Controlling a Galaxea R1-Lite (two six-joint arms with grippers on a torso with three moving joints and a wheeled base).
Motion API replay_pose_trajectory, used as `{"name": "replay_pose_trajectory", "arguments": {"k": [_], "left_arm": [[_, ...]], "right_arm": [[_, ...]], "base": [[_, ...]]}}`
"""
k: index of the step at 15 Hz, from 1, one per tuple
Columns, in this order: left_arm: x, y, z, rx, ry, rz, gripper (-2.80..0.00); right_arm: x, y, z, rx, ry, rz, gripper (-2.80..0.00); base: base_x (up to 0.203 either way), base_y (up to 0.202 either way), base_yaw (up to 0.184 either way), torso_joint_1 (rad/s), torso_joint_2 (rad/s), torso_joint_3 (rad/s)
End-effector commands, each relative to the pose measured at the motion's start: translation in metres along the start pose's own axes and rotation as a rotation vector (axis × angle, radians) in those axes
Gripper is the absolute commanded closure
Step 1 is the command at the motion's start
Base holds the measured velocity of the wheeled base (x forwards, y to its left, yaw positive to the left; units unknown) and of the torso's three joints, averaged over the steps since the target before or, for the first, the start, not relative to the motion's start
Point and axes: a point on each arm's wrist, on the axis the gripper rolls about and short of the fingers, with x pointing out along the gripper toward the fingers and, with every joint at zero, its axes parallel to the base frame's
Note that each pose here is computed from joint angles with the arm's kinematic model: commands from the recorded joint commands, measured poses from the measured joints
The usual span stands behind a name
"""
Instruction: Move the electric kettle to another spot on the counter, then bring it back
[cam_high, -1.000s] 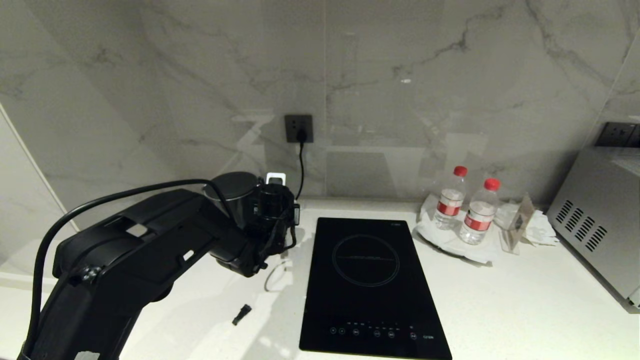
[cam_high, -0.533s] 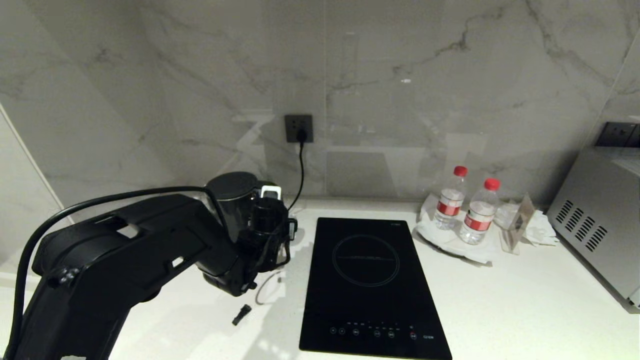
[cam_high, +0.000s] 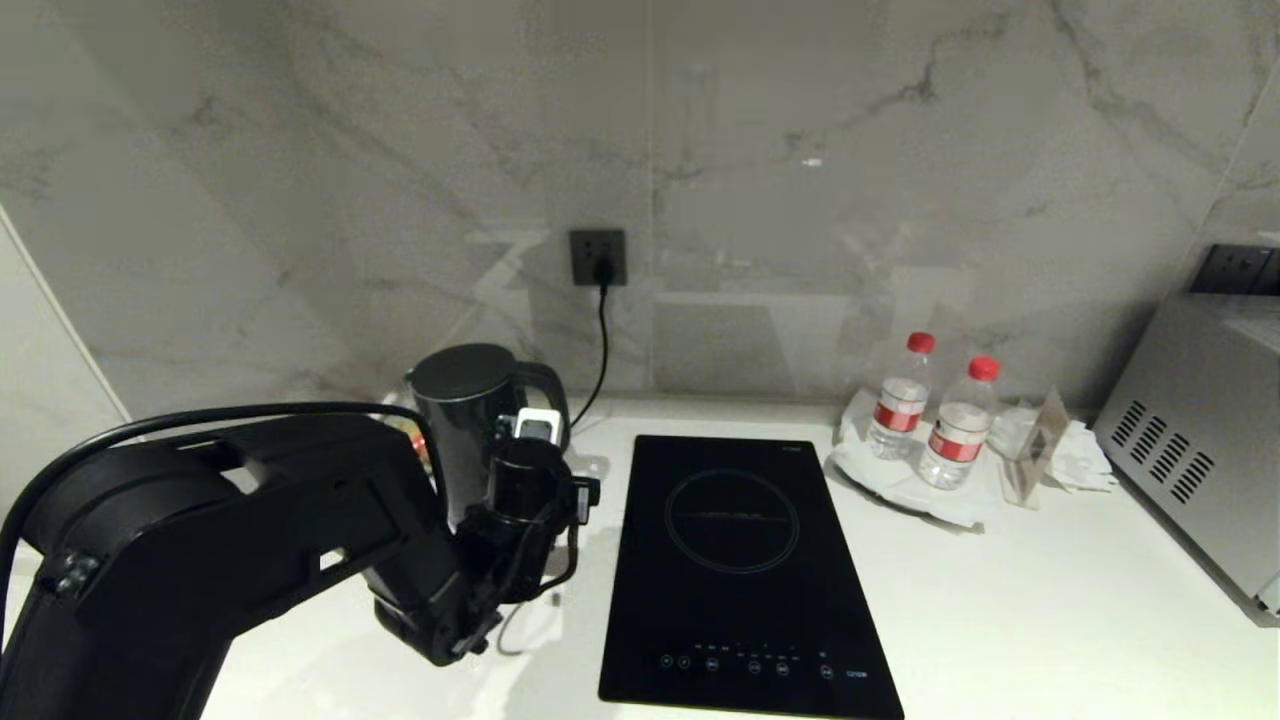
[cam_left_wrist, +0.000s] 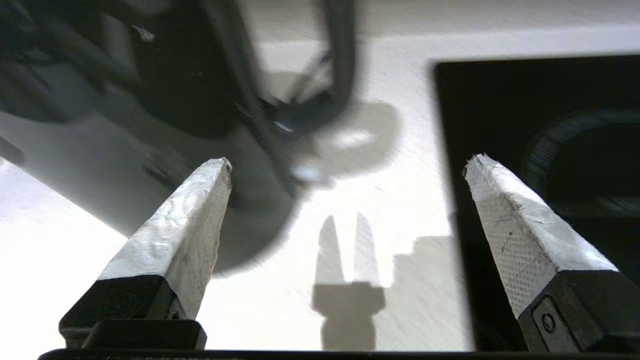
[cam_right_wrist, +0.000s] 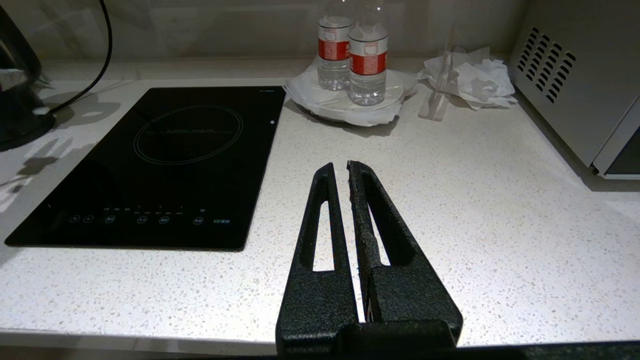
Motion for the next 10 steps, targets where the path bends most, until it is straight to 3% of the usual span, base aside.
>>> {"name": "replay_pose_trajectory", "arguments": {"k": [1,7,10], "left_arm": [[-0.009,-0.006,-0.006,0.000,0.017,-0.020,-2.80],[-0.001,-0.028,-0.039,0.034,0.083,-0.060,-2.80],[0.007,-0.038,-0.040,0.036,0.097,-0.077,-2.80]], "right_arm": [[0.000,0.000,0.000,0.000,0.000,0.000,0.00],[0.000,0.000,0.000,0.000,0.000,0.000,0.00],[0.000,0.000,0.000,0.000,0.000,0.000,0.00]], "base": [[0.000,0.000,0.000,0.000,0.00,0.000],[0.000,0.000,0.000,0.000,0.00,0.000],[0.000,0.000,0.000,0.000,0.00,0.000]]}}
